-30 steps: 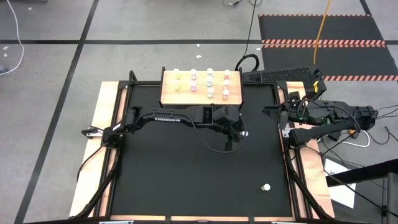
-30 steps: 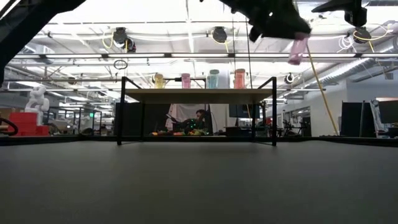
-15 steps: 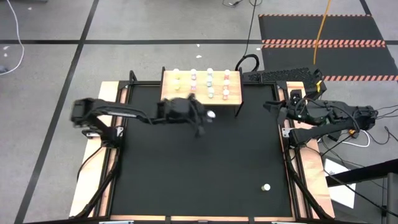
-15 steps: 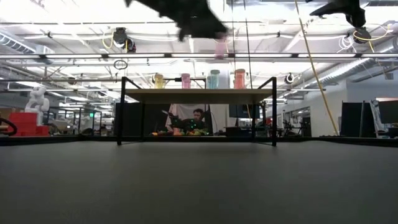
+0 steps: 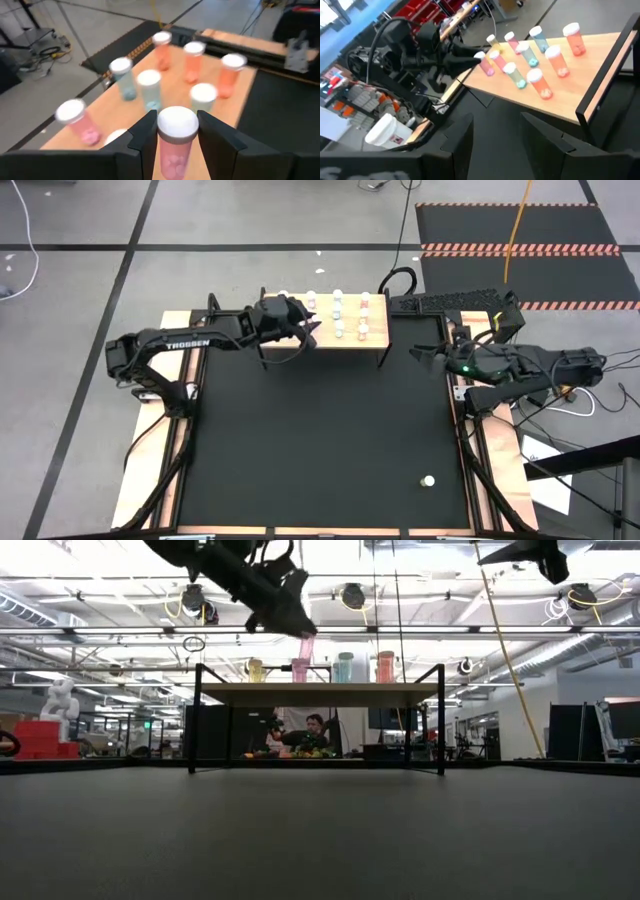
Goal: Pick and place medicine bottles onto shelf by color
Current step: Put the pink pill bottle on the shelf aligned with the other pink bottles
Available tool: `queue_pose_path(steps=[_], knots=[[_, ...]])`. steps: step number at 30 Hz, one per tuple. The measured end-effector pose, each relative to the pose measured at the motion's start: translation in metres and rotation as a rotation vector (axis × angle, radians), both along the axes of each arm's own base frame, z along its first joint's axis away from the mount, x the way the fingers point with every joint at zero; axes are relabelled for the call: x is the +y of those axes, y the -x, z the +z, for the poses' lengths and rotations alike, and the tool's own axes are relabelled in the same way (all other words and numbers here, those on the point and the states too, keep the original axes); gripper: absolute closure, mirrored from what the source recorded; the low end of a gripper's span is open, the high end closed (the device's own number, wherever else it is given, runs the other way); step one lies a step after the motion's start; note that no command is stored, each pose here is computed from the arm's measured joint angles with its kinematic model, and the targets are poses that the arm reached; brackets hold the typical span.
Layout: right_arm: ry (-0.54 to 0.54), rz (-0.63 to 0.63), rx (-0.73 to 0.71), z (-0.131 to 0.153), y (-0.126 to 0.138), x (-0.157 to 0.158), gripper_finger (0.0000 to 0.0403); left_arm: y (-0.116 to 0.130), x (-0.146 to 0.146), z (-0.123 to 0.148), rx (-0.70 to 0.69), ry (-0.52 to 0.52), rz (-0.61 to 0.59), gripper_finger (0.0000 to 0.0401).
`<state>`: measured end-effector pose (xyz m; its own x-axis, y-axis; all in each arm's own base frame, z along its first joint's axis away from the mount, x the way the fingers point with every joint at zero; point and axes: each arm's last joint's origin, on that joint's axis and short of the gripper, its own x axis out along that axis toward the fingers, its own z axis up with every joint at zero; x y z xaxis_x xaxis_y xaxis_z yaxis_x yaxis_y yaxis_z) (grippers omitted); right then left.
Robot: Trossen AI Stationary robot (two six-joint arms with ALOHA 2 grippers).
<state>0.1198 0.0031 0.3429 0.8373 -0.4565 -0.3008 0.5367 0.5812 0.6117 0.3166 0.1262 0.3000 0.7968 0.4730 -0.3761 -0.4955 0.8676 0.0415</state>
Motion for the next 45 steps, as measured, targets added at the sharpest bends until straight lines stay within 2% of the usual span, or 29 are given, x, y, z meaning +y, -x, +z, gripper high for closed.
queue_pose_path(steps=[7,11,15,23,27,45], knots=[[0.015,-0.025,0.029,-0.003,-0.007,0.001,0.0250,0.009,0.006,-0.020,-0.016,0.056,-0.060,0.0270],[0.023,-0.044,0.027,-0.003,-0.006,0.000,0.0250,0.018,-0.005,-0.019,-0.078,0.021,-0.079,0.0270],[0.024,-0.050,0.023,-0.002,-0.005,0.000,0.0250,0.025,-0.006,-0.021,-0.111,-0.012,-0.059,0.0270],[0.038,-0.088,0.014,-0.001,-0.003,-0.002,0.0250,0.031,-0.004,-0.048,-0.113,0.009,-0.034,0.0270],[0.038,-0.093,0.001,0.000,-0.004,-0.002,0.0250,0.031,-0.004,-0.042,-0.187,-0.010,-0.031,0.0270],[0.040,-0.091,-0.027,0.003,-0.004,-0.002,0.0250,0.028,-0.007,-0.047,-0.146,-0.040,-0.069,0.0270]])
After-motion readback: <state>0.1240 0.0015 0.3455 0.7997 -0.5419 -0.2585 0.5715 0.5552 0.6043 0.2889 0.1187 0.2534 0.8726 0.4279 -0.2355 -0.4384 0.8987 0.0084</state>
